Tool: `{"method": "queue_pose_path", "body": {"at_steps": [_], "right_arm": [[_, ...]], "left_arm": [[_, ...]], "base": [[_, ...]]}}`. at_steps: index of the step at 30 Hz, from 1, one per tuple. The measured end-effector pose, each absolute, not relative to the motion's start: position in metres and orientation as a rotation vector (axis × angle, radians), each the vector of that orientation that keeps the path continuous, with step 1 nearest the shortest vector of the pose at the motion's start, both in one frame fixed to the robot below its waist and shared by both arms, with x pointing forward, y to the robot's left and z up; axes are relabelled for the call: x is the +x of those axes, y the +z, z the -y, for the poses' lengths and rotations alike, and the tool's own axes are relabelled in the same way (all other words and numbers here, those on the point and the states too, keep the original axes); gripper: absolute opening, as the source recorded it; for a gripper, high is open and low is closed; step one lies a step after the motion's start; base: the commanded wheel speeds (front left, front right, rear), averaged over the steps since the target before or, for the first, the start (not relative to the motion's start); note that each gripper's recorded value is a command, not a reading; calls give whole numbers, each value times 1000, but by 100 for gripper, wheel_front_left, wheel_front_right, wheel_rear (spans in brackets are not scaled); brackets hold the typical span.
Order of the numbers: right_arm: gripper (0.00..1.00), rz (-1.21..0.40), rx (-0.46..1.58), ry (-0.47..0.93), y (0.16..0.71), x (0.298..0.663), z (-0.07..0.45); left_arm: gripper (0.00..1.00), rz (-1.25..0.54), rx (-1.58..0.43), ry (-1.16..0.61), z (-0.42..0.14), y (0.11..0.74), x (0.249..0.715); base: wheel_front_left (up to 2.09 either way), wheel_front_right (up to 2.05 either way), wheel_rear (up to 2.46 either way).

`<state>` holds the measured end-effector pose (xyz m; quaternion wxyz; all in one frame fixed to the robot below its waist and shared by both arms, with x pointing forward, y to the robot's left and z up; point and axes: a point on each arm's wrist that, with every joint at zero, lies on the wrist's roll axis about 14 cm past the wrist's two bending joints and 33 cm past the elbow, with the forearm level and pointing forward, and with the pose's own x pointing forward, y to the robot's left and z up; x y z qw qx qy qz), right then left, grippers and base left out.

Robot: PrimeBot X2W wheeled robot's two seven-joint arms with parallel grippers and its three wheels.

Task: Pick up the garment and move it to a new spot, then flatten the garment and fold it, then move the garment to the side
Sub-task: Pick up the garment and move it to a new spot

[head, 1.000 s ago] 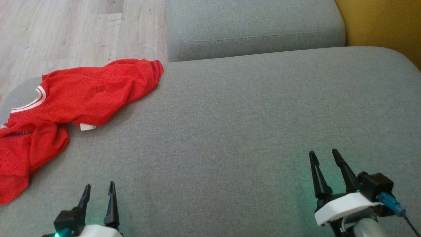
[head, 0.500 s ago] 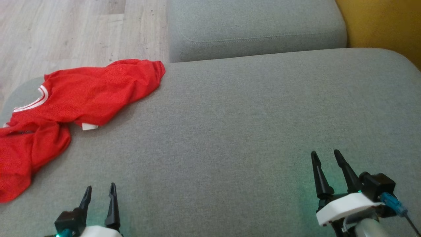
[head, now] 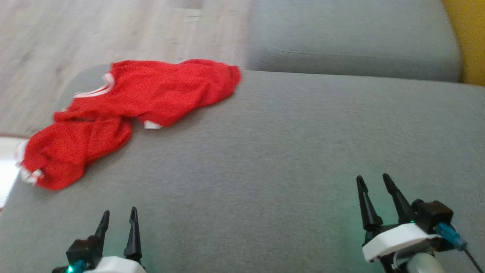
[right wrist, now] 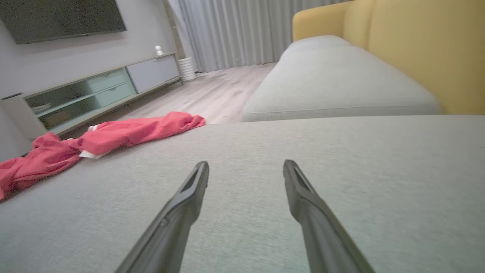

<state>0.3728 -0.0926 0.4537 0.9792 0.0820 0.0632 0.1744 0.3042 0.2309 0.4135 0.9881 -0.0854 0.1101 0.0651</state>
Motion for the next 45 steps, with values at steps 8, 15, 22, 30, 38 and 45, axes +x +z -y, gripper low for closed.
{"method": "queue_pose_path", "body": {"at_steps": [8,15,22,30,38,45], "right_arm": [[100,-140,154,538,456,374,26],[100,-150,152,558,453,375,20],[100,-169,107,544,439,397,38],[100,-75,59,576,450,457,43],[100,-84,74,541,427,481,65],[100,-106,79,493,413,483,87]], "left_arm": [[100,-208,-185,281,-274,413,264],[100,-200,-185,257,-270,420,270],[100,-153,-127,63,-236,464,355],[100,-182,-84,-98,-204,490,474],[100,-442,10,-81,-221,423,540],[100,-694,13,-44,-226,357,553]], "base": [[0,0,0],[0,0,0],[0,0,0],[0,0,0],[0,0,0],[0,0,0]]}}
